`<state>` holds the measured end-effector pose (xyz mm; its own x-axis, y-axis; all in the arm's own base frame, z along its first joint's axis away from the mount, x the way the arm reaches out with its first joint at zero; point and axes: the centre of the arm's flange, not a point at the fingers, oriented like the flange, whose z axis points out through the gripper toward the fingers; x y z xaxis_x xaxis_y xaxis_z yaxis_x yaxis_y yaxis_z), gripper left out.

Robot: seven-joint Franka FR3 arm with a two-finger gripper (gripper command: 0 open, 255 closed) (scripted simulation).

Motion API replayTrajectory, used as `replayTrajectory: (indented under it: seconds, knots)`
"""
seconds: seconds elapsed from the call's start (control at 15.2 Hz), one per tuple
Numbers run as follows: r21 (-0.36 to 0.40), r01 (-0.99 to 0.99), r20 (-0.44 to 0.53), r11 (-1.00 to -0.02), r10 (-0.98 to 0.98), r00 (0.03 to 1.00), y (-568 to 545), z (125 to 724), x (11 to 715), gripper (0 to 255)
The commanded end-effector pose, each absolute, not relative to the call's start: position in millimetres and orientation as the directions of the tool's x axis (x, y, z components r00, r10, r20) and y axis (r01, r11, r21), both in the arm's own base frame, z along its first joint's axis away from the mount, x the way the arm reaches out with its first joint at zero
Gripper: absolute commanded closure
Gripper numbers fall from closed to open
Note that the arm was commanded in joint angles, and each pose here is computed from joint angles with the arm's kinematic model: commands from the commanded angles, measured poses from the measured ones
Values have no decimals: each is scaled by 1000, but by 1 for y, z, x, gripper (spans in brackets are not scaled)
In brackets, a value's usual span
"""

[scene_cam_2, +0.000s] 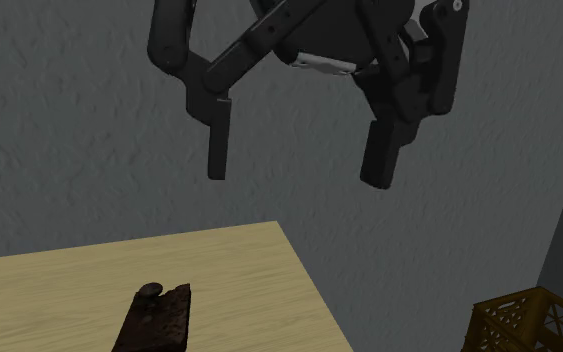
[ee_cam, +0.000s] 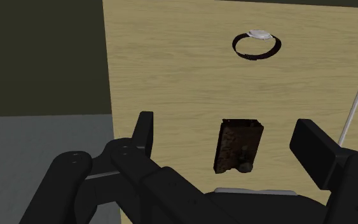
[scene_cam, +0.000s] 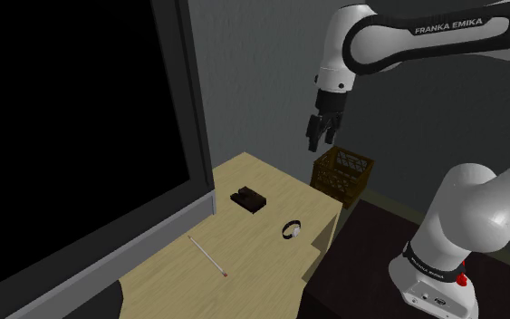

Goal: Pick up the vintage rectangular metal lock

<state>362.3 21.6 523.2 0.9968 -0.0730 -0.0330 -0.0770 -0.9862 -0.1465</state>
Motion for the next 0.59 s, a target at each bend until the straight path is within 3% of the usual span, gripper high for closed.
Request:
replayTrajectory:
  seconds: [0.0,0.53]
  knots:
    - [-148,-69,-36,-987,-64,997,30,509,384,0]
    - [-154,-37,-53,-987,-29,998,68,441,459,0]
